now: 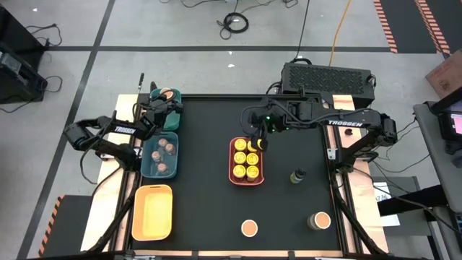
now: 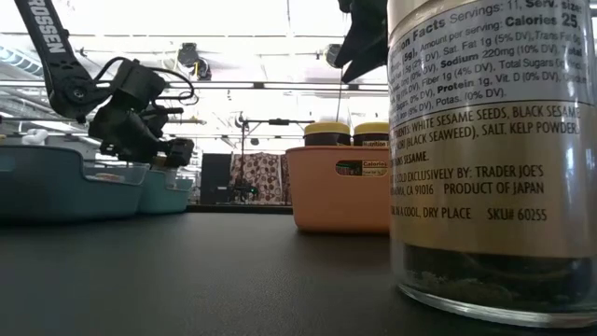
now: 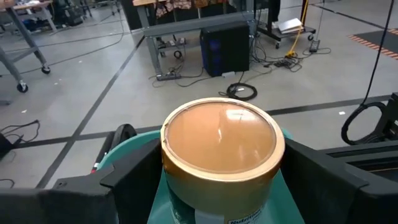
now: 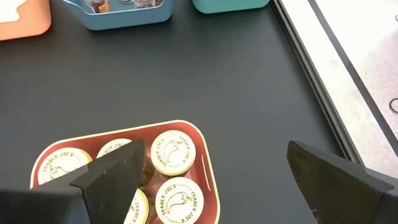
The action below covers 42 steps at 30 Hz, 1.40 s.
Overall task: Sort spices by type
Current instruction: Put the golden seasoning bottle in the green bin
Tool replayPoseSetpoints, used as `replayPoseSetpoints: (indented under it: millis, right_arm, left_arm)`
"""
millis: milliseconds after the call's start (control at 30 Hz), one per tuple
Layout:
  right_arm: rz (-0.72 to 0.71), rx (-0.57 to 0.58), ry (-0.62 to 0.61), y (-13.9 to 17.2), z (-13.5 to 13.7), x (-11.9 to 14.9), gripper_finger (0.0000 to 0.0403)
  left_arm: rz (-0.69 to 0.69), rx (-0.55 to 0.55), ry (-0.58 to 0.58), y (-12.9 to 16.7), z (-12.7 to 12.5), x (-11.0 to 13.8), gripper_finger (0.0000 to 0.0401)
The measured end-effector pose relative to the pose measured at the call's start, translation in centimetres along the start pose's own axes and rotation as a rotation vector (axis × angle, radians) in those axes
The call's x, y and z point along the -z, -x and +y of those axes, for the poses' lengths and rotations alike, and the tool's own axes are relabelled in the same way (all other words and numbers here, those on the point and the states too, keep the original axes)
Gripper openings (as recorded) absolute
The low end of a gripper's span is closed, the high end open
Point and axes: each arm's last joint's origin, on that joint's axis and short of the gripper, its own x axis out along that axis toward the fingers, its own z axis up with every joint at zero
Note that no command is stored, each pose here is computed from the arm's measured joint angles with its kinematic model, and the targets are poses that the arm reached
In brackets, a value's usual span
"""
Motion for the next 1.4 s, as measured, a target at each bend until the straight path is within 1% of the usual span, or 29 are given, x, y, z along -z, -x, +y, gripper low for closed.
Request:
replayPoseSetpoints:
  millis: [100, 167, 400, 500, 767, 900, 1067, 1267, 1333, 1367, 1400]
  right_arm:
    - [0.000, 0.000, 0.000, 0.0, 0.0, 0.0, 0.0384]
    - [0.000, 0.000, 0.000, 0.0, 0.0, 0.0, 0.0384]
    - [0.001, 0.000, 0.000, 0.0, 0.0, 0.0, 0.0384]
    - [0.003, 0.000, 0.000, 0.0, 0.0, 0.0, 0.0384]
    - [0.003, 0.000, 0.008, 0.0, 0.0, 0.0, 0.0384]
    - [0.004, 0.000, 0.009, 0.0, 0.0, 0.0, 0.0384]
    - [-0.003, 0.005, 0.008, 0.0, 0.0, 0.0, 0.0384]
    - [-0.058, 0.004, 0.000, 0.0, 0.0, -0.6, 0.0384]
    - [-0.084, 0.003, -0.001, 0.0, 0.0, -0.8, 0.0384]
    - [-0.094, 0.005, 0.000, 0.1, 0.0, -0.9, 0.0384]
    - [-0.104, 0.014, -0.002, 0.1, -0.1, -1.0, 0.0384]
  left_arm:
    - [0.000, 0.000, -0.006, 0.0, 0.0, 0.0, 0.0311]
    - [-0.006, -0.002, -0.001, 0.0, 0.0, -0.1, 0.0320]
    - [-0.040, -0.018, 0.025, 0.0, 0.0, -0.5, 0.0380]
    - [-0.042, -0.019, 0.027, 0.0, 0.0, -0.5, 0.0393]
    - [-0.047, -0.018, 0.030, 0.0, 0.0, -0.6, 0.0396]
    - [-0.069, -0.024, 0.048, 0.3, 0.2, -1.1, 0.0396]
    - [-0.105, -0.013, 0.074, 1.1, 0.5, -2.2, 0.0396]
    - [-0.194, -0.016, 0.038, 3.1, 1.2, -4.4, 0.0396]
    - [-0.218, 0.016, 0.052, 4.1, 1.3, -5.1, 0.0396]
    - [-0.227, 0.065, 0.069, 4.7, 1.3, -5.4, 0.0396]
    - [-0.221, 0.146, 0.082, 5.2, 1.2, -5.6, 0.0396]
